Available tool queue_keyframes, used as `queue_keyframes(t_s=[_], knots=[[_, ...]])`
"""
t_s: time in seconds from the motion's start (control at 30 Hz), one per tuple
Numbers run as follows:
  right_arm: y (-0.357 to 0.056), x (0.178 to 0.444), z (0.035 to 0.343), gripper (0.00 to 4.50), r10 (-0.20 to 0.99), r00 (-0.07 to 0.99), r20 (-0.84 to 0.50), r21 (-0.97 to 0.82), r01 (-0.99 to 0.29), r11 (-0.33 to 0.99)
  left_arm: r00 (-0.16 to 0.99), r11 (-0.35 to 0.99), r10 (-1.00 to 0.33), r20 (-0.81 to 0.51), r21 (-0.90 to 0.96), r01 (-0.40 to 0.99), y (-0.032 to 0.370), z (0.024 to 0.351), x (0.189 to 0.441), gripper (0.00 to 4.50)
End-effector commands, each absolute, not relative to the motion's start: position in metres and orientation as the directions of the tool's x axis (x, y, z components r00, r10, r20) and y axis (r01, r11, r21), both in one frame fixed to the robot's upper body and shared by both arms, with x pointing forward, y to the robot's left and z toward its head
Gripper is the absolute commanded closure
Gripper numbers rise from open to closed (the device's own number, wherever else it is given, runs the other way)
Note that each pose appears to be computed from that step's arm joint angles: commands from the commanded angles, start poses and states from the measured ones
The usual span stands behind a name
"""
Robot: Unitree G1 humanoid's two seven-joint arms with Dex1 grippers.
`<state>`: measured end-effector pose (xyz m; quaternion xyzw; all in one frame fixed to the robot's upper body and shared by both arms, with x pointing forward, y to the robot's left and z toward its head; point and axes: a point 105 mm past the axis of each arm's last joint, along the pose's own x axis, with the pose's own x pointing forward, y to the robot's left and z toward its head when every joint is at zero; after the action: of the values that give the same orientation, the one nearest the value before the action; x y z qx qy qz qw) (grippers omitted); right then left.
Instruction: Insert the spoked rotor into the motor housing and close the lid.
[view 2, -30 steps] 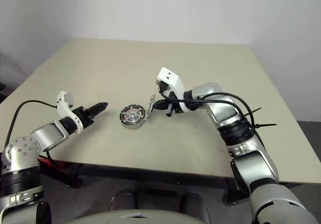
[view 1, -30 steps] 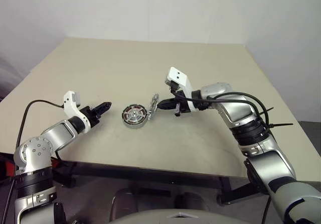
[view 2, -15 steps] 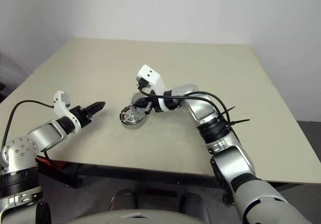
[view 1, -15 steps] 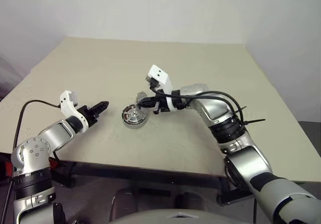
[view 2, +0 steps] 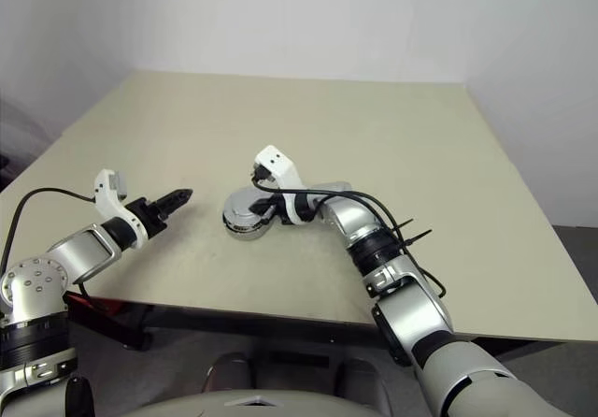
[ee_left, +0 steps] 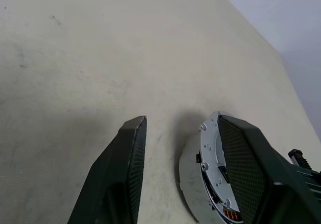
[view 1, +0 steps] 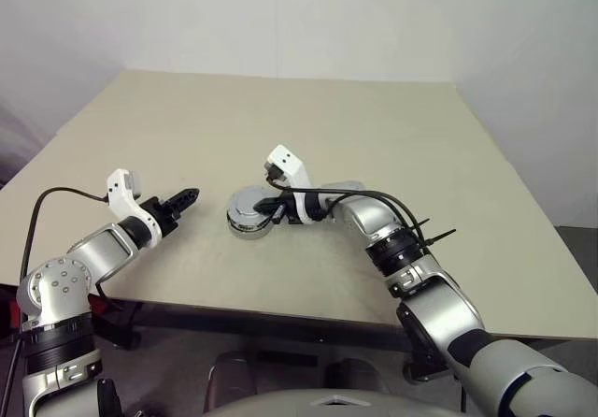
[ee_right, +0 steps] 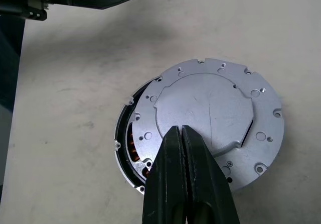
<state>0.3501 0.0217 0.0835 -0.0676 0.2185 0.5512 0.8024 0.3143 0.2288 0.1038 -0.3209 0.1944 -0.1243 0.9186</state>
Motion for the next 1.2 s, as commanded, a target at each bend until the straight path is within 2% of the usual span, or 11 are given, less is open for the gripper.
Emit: queue_keyframes(t_s=[0.03,0.17,0.43,0.57,0.7,0.9,0.93,1.2], knots=[[0.016,0.356,0.082,4.48,0.837,0.330,-0.437,0.113,-0.903,0.415,0.910,0.778,-0.343,-0.233,-0.614,0.136,0.234,0.120,0.314,2.12],[0.017,0.355,0.093,4.48,0.863,0.331,-0.382,0.094,-0.915,0.393,0.910,0.779,-0.341,-0.235,-0.613,0.134,0.234,0.119,0.314,2.12],[0.024,0.348,0.143,4.48,0.960,0.237,-0.151,0.084,-0.964,0.252,0.907,0.783,-0.347,-0.240,-0.607,0.139,0.233,0.118,0.316,2.12],[0.023,0.348,0.133,3.63,0.962,0.222,-0.158,0.024,-0.973,0.228,0.904,0.783,-0.352,-0.242,-0.605,0.143,0.233,0.120,0.318,2.12],[0.021,0.353,0.117,2.21,0.955,0.238,-0.176,-0.004,-0.971,0.241,0.902,0.787,-0.354,-0.247,-0.600,0.145,0.233,0.120,0.318,2.12],[0.025,0.358,0.110,0.14,0.945,0.266,-0.190,-0.060,-0.964,0.259,0.900,0.792,-0.355,-0.253,-0.592,0.146,0.235,0.121,0.317,2.12],[0.025,0.359,0.108,0.04,0.941,0.273,-0.203,-0.081,-0.962,0.262,0.900,0.793,-0.355,-0.254,-0.592,0.146,0.235,0.122,0.317,2.12],[0.030,0.358,0.102,0.04,0.936,0.275,-0.221,-0.092,-0.961,0.261,0.901,0.798,-0.349,-0.260,-0.587,0.140,0.237,0.122,0.316,2.12]])
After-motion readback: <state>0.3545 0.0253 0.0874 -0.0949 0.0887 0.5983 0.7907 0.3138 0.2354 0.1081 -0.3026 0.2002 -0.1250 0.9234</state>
